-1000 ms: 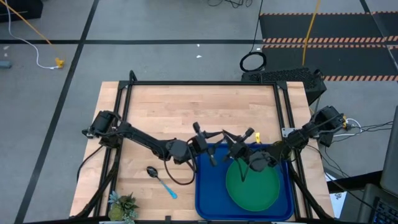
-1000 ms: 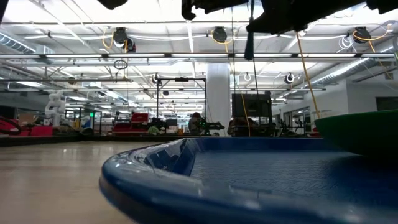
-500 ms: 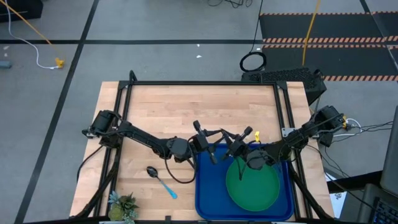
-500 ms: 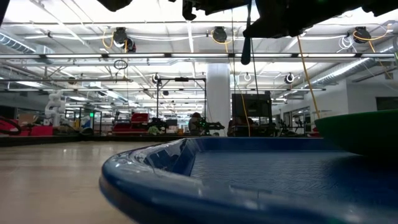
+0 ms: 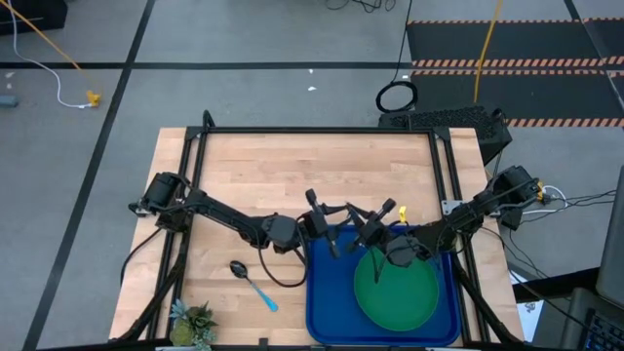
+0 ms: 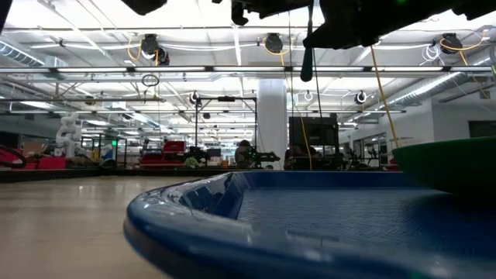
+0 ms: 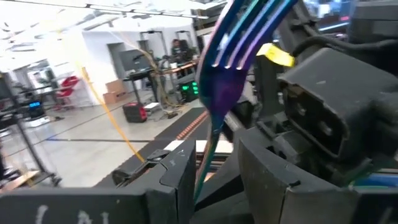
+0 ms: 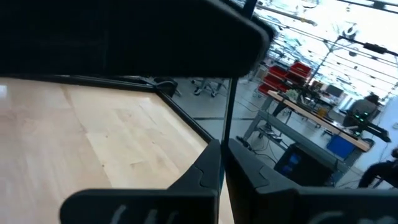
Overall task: Pick and place plate/cup/fork/spoon on tray
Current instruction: Put the blue fork on the left side of the plate on the blue tray
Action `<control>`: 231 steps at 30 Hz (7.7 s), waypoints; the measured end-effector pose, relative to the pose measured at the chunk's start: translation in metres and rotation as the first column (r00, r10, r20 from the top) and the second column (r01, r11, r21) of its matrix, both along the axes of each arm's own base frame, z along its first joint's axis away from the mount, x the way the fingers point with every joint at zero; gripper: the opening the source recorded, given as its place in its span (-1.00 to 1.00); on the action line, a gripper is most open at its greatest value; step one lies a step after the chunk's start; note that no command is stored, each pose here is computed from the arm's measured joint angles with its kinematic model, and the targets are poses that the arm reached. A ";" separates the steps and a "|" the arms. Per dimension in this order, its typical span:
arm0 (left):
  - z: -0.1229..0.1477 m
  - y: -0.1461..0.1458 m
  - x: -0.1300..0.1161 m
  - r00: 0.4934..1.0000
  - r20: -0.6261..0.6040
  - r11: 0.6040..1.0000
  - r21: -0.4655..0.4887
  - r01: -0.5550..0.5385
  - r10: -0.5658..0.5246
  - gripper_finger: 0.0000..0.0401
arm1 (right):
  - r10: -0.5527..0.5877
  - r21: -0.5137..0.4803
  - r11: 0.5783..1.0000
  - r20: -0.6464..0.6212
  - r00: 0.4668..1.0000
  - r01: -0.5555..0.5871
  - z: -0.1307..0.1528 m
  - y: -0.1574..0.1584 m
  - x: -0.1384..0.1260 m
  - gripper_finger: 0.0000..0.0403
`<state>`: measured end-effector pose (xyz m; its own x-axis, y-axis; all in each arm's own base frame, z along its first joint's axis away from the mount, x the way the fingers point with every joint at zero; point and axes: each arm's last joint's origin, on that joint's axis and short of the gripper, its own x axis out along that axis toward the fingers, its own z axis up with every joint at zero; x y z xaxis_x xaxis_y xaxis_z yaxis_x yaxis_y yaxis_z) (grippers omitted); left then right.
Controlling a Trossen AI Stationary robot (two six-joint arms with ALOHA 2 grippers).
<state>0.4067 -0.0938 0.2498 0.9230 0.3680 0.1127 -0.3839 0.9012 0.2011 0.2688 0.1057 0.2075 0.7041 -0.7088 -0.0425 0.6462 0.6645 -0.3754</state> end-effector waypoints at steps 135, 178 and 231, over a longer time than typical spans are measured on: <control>-0.137 -0.081 -0.007 0.986 -0.142 0.229 -0.966 -0.119 -0.089 -0.90 | 0.195 -0.102 0.975 -0.028 0.980 -0.197 0.108 0.042 -0.127 -0.35; -0.136 -0.092 -0.015 0.970 -0.193 0.276 -0.950 -0.147 -0.146 -0.44 | 0.197 -0.102 0.975 -0.028 0.980 -0.198 0.108 0.043 -0.127 -0.35; -0.116 -0.128 0.005 0.518 -0.714 0.816 -0.575 -0.051 -0.471 -0.44 | 0.214 -0.150 0.963 -0.067 0.974 -0.222 0.106 0.044 -0.126 -0.35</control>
<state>0.4113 -0.2218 0.1338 0.5559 -0.0961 -0.8257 -0.0735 0.9837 -0.1640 0.1425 0.1492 0.3140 0.8423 -0.5387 0.0170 0.4697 0.7183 -0.5132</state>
